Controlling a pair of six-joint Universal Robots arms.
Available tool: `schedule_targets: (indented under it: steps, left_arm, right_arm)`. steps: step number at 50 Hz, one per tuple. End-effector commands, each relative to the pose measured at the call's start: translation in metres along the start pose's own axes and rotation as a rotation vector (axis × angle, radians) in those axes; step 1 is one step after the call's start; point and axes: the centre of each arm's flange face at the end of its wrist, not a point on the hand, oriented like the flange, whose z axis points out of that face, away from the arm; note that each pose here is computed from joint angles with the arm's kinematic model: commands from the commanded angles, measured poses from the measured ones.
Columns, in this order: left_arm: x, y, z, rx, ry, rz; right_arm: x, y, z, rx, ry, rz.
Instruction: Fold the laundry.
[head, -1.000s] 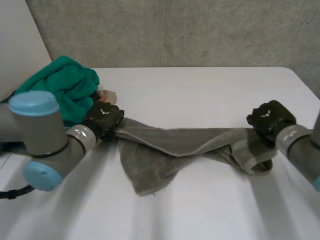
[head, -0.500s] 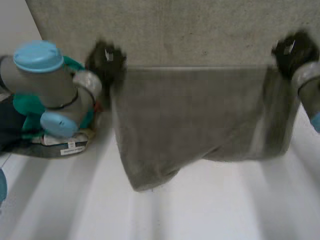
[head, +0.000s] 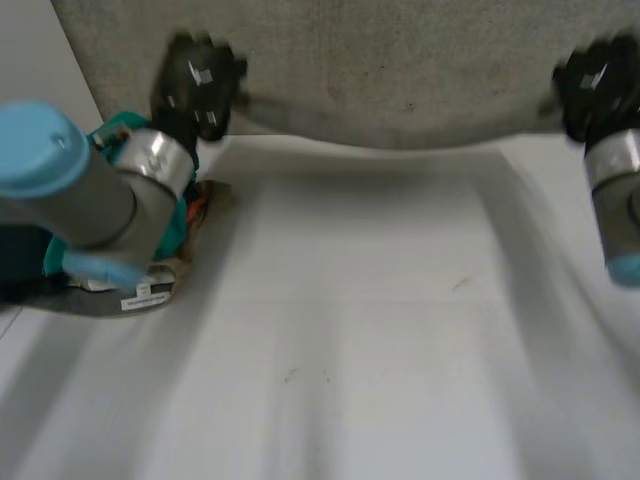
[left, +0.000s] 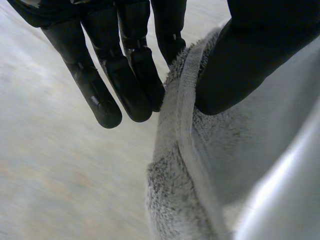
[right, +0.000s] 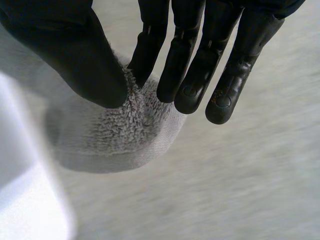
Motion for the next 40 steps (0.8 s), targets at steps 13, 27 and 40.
schedule_targets:
  steps: [13, 27, 40]
  left_arm:
    - [0.077, 0.067, -0.123, -0.629, 0.387, -0.114]
    - [0.055, 0.0, -0.205, -0.908, 0.543, -0.051]
    - [0.068, 0.01, -0.153, -0.72, 0.47, -0.006]
  right_arm:
    - [-0.062, 0.07, -0.114, -0.359, -0.561, 0.101]
    - [0.025, 0.064, -0.188, -0.725, -0.912, -0.063]
    - [0.025, 0.085, -0.152, -0.63, -0.67, -0.065]
